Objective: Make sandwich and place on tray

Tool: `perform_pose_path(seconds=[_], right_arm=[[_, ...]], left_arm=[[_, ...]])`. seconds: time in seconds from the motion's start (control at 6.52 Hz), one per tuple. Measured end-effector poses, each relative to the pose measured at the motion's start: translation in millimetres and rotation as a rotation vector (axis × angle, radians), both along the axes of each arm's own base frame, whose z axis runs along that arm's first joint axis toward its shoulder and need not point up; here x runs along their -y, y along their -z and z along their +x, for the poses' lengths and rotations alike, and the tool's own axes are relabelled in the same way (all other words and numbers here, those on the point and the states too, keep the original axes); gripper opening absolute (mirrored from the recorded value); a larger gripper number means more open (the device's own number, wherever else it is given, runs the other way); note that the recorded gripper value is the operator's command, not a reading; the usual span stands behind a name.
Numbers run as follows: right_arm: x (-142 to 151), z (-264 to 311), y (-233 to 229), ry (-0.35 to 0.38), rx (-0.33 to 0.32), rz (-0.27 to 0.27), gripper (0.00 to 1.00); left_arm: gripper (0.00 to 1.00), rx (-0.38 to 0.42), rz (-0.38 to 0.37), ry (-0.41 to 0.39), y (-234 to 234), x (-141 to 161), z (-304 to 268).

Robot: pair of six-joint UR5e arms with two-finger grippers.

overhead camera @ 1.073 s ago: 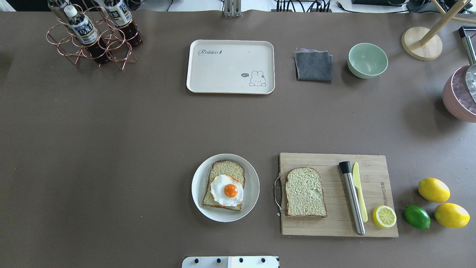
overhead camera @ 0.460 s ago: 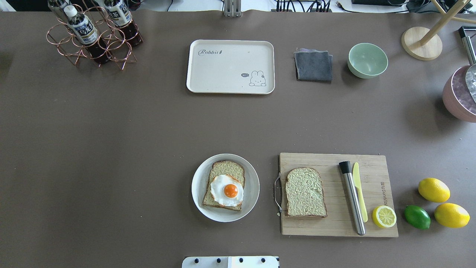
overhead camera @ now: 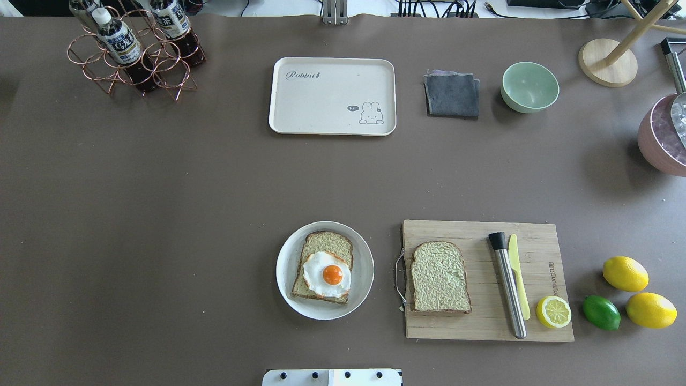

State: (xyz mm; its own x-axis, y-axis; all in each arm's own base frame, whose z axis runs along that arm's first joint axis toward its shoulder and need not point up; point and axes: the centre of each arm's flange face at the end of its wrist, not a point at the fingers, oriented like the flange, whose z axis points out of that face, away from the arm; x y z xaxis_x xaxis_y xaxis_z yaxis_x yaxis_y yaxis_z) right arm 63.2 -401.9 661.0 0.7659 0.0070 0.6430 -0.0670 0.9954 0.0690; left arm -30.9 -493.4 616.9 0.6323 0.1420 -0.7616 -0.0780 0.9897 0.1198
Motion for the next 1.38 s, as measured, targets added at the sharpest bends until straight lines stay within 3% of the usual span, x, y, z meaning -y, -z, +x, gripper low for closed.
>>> perform_pose_path(seconds=[0.92, 1.38], right_arm=[[1.9, -6.0, 6.8, 0.016, 0.026, 0.004, 1.0], [4.1, -23.6, 22.1, 0.058, 0.052, -0.038, 1.0]], left_arm=[[0.98, -0.002, -0.008, -0.007, 0.2, -0.4, 4.2], [0.98, -0.001, -0.1, -0.045, -6.8, -3.3, 23.2]])
